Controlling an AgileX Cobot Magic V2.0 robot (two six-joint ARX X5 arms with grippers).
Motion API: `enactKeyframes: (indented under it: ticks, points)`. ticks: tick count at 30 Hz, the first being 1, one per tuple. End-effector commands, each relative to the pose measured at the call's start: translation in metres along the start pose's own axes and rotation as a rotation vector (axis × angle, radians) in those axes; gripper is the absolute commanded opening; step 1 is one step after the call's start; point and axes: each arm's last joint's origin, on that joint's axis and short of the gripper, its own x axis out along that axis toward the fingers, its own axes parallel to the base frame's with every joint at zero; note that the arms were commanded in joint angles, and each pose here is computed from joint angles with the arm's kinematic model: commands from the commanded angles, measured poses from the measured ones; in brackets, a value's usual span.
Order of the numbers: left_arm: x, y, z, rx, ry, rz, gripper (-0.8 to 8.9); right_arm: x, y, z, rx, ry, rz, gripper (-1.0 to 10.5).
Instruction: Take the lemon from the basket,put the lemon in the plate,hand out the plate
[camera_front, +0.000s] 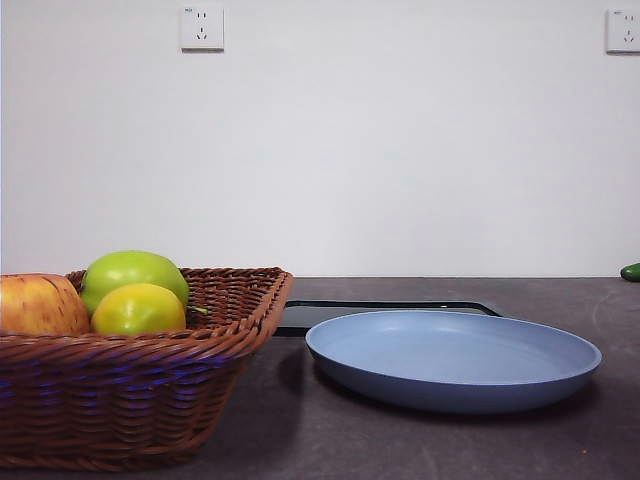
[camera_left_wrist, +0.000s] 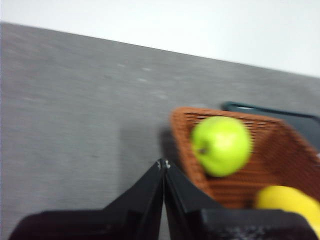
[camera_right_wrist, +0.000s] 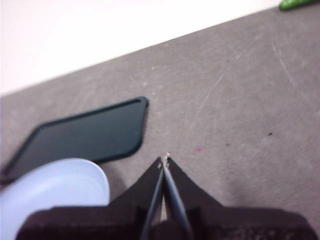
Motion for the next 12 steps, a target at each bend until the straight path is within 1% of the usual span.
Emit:
enactKeyframes:
  ticks: [1, 3, 8, 12]
  points:
    - [0.000, -0.001, 0.001, -0.058, -0.016, -0.048, 0.08, 0.000, 0.000, 0.001, 0.149, -0.013, 0.006, 0.0]
    - [0.000, -0.002, 0.003, -0.084, -0.027, -0.079, 0.08, 0.000, 0.001, 0.000, 0.195, -0.005, 0.026, 0.0]
    - [-0.002, -0.006, 0.010, -0.137, -0.049, -0.167, 0.07, -0.002, 0.006, 0.006, 0.231, 0.018, 0.113, 0.0]
    - [-0.008, -0.010, 0.021, -0.148, -0.016, -0.152, 0.07, -0.011, 0.012, 0.024, 0.236, 0.023, 0.112, 0.0]
